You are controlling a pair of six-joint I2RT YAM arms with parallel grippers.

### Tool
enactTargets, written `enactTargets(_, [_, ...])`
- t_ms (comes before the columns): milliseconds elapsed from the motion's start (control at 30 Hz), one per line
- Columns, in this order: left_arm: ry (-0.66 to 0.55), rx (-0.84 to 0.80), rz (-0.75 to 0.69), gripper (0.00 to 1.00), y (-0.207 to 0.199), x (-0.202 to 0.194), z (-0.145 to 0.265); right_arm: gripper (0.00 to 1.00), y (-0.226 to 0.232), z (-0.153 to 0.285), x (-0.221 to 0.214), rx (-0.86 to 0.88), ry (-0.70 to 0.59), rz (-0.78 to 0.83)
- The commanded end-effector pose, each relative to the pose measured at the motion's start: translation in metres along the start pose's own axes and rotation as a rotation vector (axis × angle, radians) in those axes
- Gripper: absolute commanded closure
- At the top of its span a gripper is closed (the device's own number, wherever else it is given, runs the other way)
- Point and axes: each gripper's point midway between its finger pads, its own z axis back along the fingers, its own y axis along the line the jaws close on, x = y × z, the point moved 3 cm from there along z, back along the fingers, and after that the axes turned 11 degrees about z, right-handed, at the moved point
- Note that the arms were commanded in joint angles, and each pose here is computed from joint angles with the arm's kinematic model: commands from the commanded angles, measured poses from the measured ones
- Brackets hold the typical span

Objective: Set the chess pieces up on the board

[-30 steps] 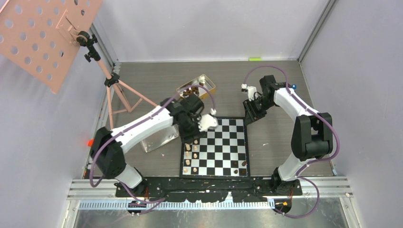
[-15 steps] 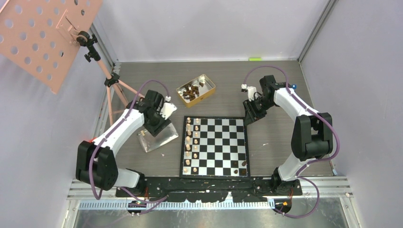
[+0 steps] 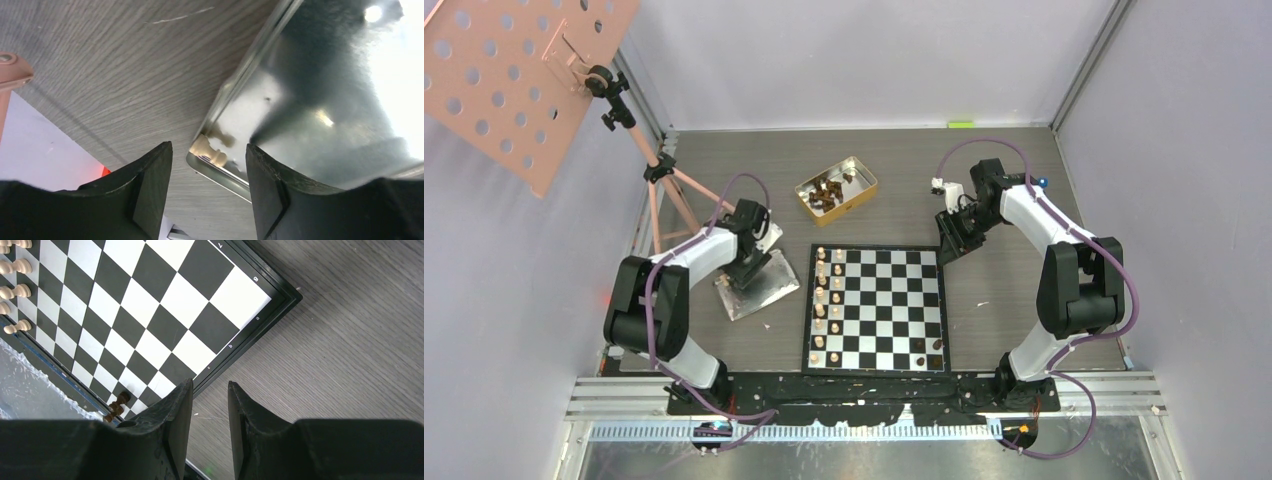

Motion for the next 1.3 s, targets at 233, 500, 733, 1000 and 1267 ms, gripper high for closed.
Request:
enactTargets(233, [-0.052,0.111,0.068,0.45,0.015,0.005,-0.007,0.62,-0.001,0.004,0.011,0.015,-0.026,0.027])
enactTargets(500, [-0.01,0.092,0.05,0.52,0.011,-0.005,-0.009,0.62,0.0,0.004,0.01,0.019,-0.023,0.027])
enactTargets(733, [-0.002,0.069,0.061,0.52,0.01,-0.012,-0.005,0.62,0.0,0.004,0.01,0.022,-0.023,0.027])
enactTargets(1000, [-0.005,0.059,0.083,0.53,0.014,-0.017,-0.002,0.62,0.001,0.004,0.01,0.027,-0.023,0.025])
enactTargets(1267, [0.025,0.029,0.085,0.57,0.011,-0.023,-0.006,0.62,0.001,0.004,0.01,0.03,-0.023,0.026])
